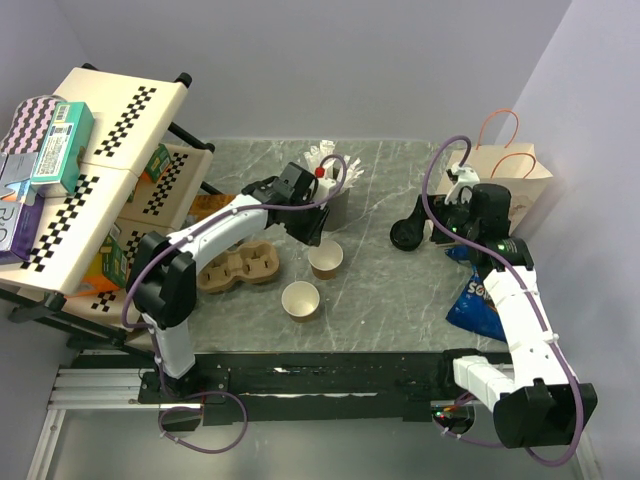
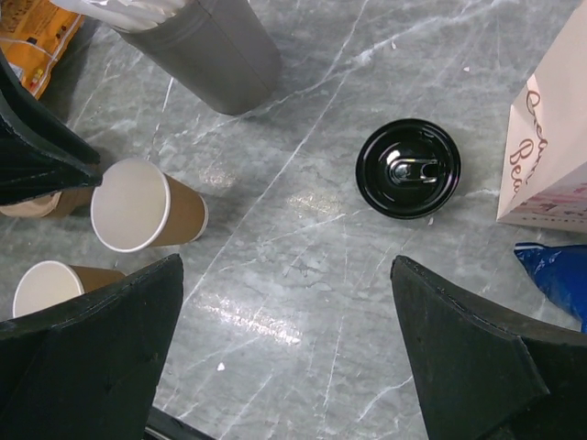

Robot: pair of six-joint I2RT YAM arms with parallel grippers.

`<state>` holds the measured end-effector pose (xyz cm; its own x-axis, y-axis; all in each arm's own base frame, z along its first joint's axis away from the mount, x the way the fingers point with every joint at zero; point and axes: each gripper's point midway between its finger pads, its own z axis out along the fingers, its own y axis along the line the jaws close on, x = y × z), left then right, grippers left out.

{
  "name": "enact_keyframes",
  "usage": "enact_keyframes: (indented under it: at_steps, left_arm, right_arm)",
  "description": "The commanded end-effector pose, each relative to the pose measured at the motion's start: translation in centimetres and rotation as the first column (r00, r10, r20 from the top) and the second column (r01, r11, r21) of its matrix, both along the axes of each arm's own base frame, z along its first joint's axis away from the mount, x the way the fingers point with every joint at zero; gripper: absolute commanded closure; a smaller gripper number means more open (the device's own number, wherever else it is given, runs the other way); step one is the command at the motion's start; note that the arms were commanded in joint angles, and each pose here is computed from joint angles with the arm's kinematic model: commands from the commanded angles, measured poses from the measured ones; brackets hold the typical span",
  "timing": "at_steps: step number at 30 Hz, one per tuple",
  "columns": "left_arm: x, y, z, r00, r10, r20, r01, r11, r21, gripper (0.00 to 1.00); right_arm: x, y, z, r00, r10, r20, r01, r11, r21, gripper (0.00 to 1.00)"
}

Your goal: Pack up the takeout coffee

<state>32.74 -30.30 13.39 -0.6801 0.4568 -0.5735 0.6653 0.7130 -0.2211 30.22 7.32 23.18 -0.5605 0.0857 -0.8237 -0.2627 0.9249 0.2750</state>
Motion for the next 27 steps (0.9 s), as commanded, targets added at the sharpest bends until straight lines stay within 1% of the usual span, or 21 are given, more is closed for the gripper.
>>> enact_keyframes:
  at_steps: [1, 13, 17, 19, 22, 23, 24, 27]
  left_arm:
    - [0.1, -0.7, -0.1, 1.000, 0.002, -0.005, -0.003, 1.000, -0.024, 0.65]
    - [-0.2, -0.3, -2.1, 0.999, -0.002, -0.035, 0.002, 1.000, 0.013, 0.69]
    - [-0.1, -0.3, -2.0, 0.999, -0.005, -0.033, 0.006, 1.000, 0.014, 0.76]
    - [-0.2, -0.2, -2.0, 0.999, -0.005, -0.033, 0.006, 1.000, 0.014, 0.76]
    - [-0.2, -0.3, -2.0, 0.999, -0.008, -0.035, 0.009, 1.000, 0.013, 0.82]
    - [-0.2, -0.2, -2.0, 0.999, -0.009, -0.033, 0.009, 1.000, 0.015, 0.86]
    - [-0.2, -0.1, -2.1, 0.999, -0.007, -0.031, 0.008, 1.000, 0.019, 0.88]
    - [-0.1, 0.2, -1.9, 1.000, -0.005, -0.022, 0.005, 1.000, 0.024, 0.94]
  right_arm:
    - [-0.1, -0.2, 0.7, 0.999, -0.013, 0.030, 0.012, 1.000, 0.019, 0.00]
    - [-0.1, -0.2, 0.4, 0.999, -0.018, 0.026, 0.017, 0.999, 0.030, 0.00]
    - [-0.2, -0.1, 0.3, 1.000, -0.017, 0.020, 0.017, 0.999, 0.038, 0.00]
    - [-0.2, -0.1, 0.3, 1.000, -0.017, 0.023, 0.016, 0.999, 0.036, 0.00]
    - [-0.2, -0.1, 0.2, 1.000, -0.017, 0.020, 0.016, 0.999, 0.040, 0.00]
    - [-0.3, -0.1, 0.1, 1.000, -0.017, 0.018, 0.017, 0.999, 0.041, 0.00]
    - [-0.1, -0.9, 0.1, 0.999, -0.043, 0.018, 0.042, 0.998, 0.040, 0.00]
    - [-0.1, -0.9, 0.0, 0.999, -0.042, 0.016, 0.042, 0.998, 0.041, 0.00]
